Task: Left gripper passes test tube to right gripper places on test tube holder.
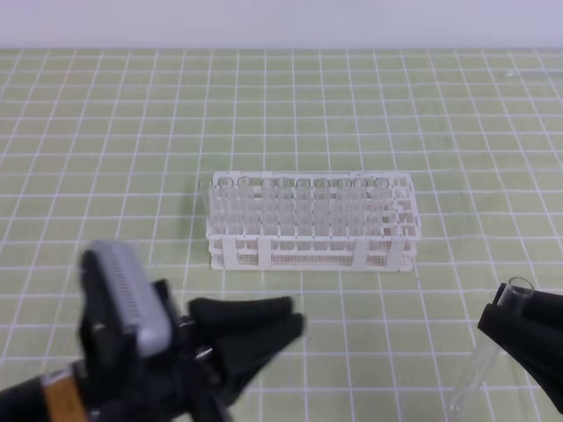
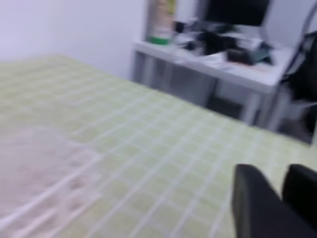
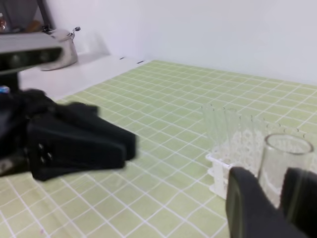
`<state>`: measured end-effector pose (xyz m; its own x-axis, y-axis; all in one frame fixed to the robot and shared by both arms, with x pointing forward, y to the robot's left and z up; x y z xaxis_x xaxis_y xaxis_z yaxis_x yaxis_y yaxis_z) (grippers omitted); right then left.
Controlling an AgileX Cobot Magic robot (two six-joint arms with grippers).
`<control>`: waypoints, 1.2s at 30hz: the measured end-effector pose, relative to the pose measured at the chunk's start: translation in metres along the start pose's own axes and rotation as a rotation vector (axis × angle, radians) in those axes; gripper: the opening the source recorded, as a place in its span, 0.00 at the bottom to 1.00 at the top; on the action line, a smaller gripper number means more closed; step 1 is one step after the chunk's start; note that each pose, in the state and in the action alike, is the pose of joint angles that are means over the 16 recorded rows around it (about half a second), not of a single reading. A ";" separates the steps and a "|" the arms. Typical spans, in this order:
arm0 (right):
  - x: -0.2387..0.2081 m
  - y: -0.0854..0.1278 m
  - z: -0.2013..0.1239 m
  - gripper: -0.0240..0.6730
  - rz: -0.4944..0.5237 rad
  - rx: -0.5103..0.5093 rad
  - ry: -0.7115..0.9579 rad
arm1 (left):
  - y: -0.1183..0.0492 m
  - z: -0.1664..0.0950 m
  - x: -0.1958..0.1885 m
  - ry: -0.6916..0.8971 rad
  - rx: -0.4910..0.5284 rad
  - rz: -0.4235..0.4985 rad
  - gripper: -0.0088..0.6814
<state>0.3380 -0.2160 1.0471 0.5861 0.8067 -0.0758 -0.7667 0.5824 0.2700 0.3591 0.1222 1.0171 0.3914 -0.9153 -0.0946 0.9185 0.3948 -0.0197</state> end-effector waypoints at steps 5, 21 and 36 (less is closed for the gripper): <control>0.000 -0.001 0.000 0.20 -0.006 0.000 0.000 | 0.004 0.008 -0.035 0.018 0.048 0.124 0.09; 0.000 -0.003 0.000 0.20 -0.027 0.000 0.000 | 0.003 0.016 -0.137 0.021 -0.036 0.495 0.01; 0.000 -0.009 0.002 0.20 -0.089 -0.033 -0.020 | 0.002 0.004 -0.158 0.072 -0.096 0.568 0.01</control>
<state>0.3452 -0.2218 1.0468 0.6571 0.7497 -0.0790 -0.7195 0.6549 0.2311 0.2992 0.2676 1.0365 0.8135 -0.5515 -0.1846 0.5551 0.8310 -0.0361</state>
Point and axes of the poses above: a point on each arm's last joint axis where the gripper is mounted, x pointing out along that axis toward the gripper, y along the wrist's bending axis when the last joint is at zero, z = x × y, the point moved 1 cm from there along x, pointing out along that axis toward the gripper, and after that the axes turned 5 degrees about x, right-handed, at the moved point
